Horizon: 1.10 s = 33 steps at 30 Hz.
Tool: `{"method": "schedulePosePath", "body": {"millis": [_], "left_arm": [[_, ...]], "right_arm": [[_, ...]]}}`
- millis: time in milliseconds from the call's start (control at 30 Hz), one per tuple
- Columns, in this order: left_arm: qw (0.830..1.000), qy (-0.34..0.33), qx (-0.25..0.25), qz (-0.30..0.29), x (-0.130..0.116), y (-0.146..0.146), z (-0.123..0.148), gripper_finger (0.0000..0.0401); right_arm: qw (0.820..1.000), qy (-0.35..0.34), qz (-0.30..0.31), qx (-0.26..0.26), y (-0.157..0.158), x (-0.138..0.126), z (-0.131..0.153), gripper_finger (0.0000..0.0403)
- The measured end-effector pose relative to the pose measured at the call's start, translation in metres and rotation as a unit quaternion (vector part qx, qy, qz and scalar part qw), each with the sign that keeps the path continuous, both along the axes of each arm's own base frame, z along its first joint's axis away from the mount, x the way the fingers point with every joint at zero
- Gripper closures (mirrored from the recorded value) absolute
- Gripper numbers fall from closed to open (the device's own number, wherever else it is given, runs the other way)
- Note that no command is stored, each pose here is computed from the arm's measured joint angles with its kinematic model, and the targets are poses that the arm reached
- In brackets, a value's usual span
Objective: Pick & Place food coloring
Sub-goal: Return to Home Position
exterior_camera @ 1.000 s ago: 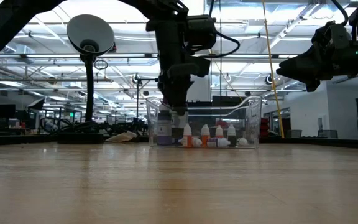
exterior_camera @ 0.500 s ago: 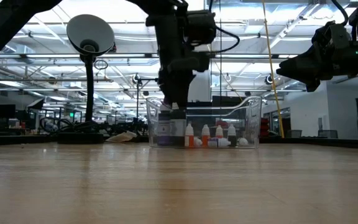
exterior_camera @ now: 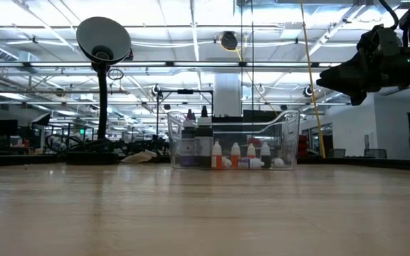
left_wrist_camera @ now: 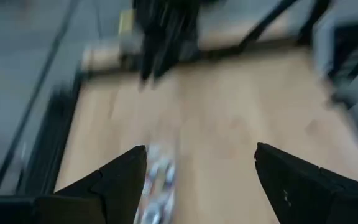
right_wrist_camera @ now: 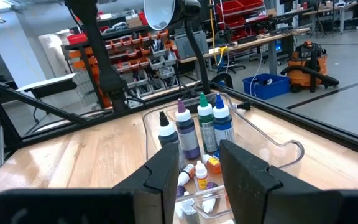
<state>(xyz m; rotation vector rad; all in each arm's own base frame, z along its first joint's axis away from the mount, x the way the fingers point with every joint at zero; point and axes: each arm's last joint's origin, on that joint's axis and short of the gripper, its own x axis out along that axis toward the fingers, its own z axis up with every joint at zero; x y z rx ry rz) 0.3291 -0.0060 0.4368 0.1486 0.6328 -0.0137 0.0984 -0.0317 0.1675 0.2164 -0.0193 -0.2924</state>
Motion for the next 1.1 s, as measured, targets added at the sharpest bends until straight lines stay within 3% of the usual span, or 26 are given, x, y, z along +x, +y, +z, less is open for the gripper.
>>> {"method": "schedulePosePath", "body": {"millis": [67, 167, 333, 433, 533, 600, 800, 1100], "left_arm": [[0.998, -0.064, 0.001, -0.025, -0.027, -0.011, 0.010, 0.0105], [0.987, -0.153, 0.000, -0.044, -0.061, -0.019, -0.004, 0.0101], [0.969, -0.243, -0.044, -0.033, -0.092, -0.020, -0.093, 0.0095], [0.947, -0.309, -0.089, -0.019, -0.105, -0.018, -0.146, 0.0094], [0.926, -0.360, -0.115, -0.017, -0.122, -0.016, -0.180, 0.0096], [0.924, -0.362, -0.119, -0.016, -0.134, -0.015, -0.196, 0.0098], [0.921, -0.372, -0.112, 0.026, -0.168, -0.008, -0.211, 0.0096], [0.911, -0.398, -0.104, 0.036, -0.215, -0.002, -0.201, 0.0093]], "right_arm": [[1.000, 0.000, 0.000, 0.000, 0.000, 0.000, 0.000, 0.0298], [1.000, 0.000, 0.000, 0.000, 0.000, 0.000, 0.000, 0.0298], [1.000, 0.000, 0.000, 0.000, 0.000, 0.000, 0.000, 0.0298], [1.000, 0.000, 0.000, 0.000, 0.000, 0.000, 0.000, 0.0298], [1.000, 0.000, 0.000, 0.000, 0.000, 0.000, 0.000, 0.0298], [1.000, 0.000, 0.000, 0.000, 0.000, 0.000, 0.000, 0.0298], [1.000, 0.000, 0.000, 0.000, 0.000, 0.000, 0.000, 0.0298], [1.000, 0.000, 0.000, 0.000, 0.000, 0.000, 0.000, 0.0298]]}}
